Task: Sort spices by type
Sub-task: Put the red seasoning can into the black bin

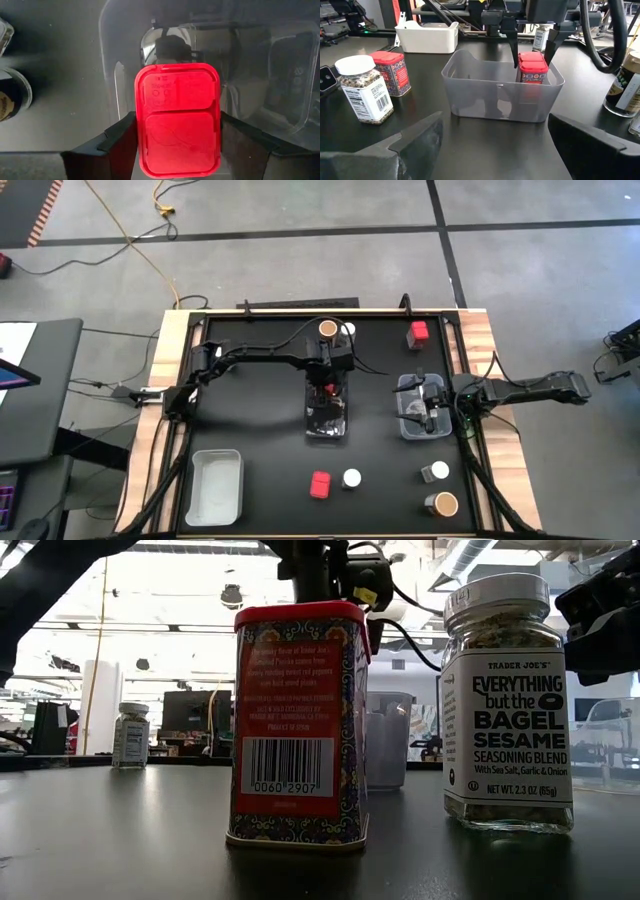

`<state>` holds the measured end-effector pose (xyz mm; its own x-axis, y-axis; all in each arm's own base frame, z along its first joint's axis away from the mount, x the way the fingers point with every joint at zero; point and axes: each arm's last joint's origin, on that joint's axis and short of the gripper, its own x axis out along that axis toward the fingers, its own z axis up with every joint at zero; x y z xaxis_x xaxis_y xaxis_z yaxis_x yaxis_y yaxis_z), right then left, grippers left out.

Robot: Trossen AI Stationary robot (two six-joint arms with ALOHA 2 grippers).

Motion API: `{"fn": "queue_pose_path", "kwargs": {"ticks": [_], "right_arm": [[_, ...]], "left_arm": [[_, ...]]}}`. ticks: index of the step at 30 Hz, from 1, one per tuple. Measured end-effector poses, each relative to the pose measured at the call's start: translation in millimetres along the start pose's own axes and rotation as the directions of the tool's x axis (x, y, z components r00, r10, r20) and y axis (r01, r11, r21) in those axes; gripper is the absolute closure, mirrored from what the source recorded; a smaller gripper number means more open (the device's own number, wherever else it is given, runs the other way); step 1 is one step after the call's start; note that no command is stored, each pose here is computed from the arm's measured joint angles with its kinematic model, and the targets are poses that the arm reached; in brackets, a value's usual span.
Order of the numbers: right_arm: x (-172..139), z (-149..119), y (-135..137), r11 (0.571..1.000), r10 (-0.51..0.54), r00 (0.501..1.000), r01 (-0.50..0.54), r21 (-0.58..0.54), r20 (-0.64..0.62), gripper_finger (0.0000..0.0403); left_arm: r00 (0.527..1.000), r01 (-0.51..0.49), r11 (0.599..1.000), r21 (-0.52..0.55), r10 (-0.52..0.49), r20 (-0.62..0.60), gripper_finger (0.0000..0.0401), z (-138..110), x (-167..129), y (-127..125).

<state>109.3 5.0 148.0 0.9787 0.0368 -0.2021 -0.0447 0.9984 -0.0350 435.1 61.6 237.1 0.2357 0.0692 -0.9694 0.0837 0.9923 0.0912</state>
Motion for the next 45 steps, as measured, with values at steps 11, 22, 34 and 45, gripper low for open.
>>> {"fn": "queue_pose_path", "kwargs": {"ticks": [11, 22, 34, 45], "right_arm": [[0.0, 0.1, 0.0, 1.0, 0.0, 1.0, 0.0, 0.0, 0.0, 0.0019], [0.0, 0.1, 0.0, 1.0, 0.0, 1.0, 0.0, 0.0, 0.0, 0.0019], [0.0, 0.1, 0.0, 1.0, 0.0, 1.0, 0.0, 0.0, 0.0, 0.0019], [0.0, 0.1, 0.0, 1.0, 0.0, 1.0, 0.0, 0.0, 0.0, 0.0019]], "left_arm": [[1.0, -0.002, 1.0, -0.024, 0.002, 0.0, 0.0157, 0.0, 0.0, 0.1], [1.0, -0.002, 1.0, -0.025, 0.002, 0.0, 0.0157, 0.1, -0.1, 0.1], [1.0, -0.002, 0.999, -0.04, 0.002, 0.001, 0.0123, 0.0, -0.4, 0.1], [1.0, -0.002, 0.997, -0.071, 0.002, 0.001, 0.0112, 0.0, -0.4, 0.1]]}}
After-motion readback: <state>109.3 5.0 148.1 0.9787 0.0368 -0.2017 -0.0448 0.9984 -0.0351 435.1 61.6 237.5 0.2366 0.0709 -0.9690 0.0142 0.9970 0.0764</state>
